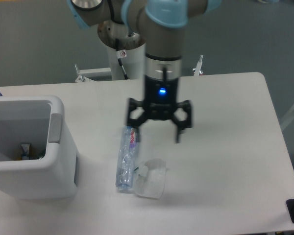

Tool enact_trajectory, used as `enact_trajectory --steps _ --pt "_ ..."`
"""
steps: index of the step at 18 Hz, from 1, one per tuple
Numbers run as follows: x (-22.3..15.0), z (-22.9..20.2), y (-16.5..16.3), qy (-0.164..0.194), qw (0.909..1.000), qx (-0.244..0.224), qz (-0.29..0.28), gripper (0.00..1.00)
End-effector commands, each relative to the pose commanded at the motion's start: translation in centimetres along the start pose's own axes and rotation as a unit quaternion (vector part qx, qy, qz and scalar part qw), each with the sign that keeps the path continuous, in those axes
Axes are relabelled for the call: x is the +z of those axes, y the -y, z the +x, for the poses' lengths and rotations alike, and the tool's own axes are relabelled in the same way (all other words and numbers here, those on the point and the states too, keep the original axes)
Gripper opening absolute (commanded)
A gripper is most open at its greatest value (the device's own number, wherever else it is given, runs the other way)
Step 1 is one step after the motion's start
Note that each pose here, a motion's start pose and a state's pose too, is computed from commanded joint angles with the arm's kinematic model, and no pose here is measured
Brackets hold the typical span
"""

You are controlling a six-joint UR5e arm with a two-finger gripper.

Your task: Open the trash can

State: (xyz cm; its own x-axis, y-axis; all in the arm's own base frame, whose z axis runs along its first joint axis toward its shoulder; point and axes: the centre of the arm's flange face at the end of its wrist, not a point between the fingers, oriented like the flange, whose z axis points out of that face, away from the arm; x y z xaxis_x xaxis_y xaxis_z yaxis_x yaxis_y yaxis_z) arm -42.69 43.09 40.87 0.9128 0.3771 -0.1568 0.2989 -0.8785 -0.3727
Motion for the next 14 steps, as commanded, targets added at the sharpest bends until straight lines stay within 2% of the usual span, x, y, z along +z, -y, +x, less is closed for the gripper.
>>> enact_trajectory --steps 3,7,8,9,12,14 --pt "2.8 -5.7 -2.9 0.003 0.9993 0.024 -0.028 1.0" --pt "4.1 -8.7 -4.6 0.0 0.9927 0.113 -0.041 1.0" --pt "4.4 -9.1 -5.5 -0.007 0.9874 0.151 -0.047 1.0" --pt "4.5 -9.0 -5.5 -0.009 0.9849 0.165 -0.05 1.0" --pt "5.6 -8.6 -6.7 0.002 0.9797 0.179 -0.09 1.0" --pt "6.0 -8.5 -6.8 0.001 0.9794 0.179 -0.095 1.0"
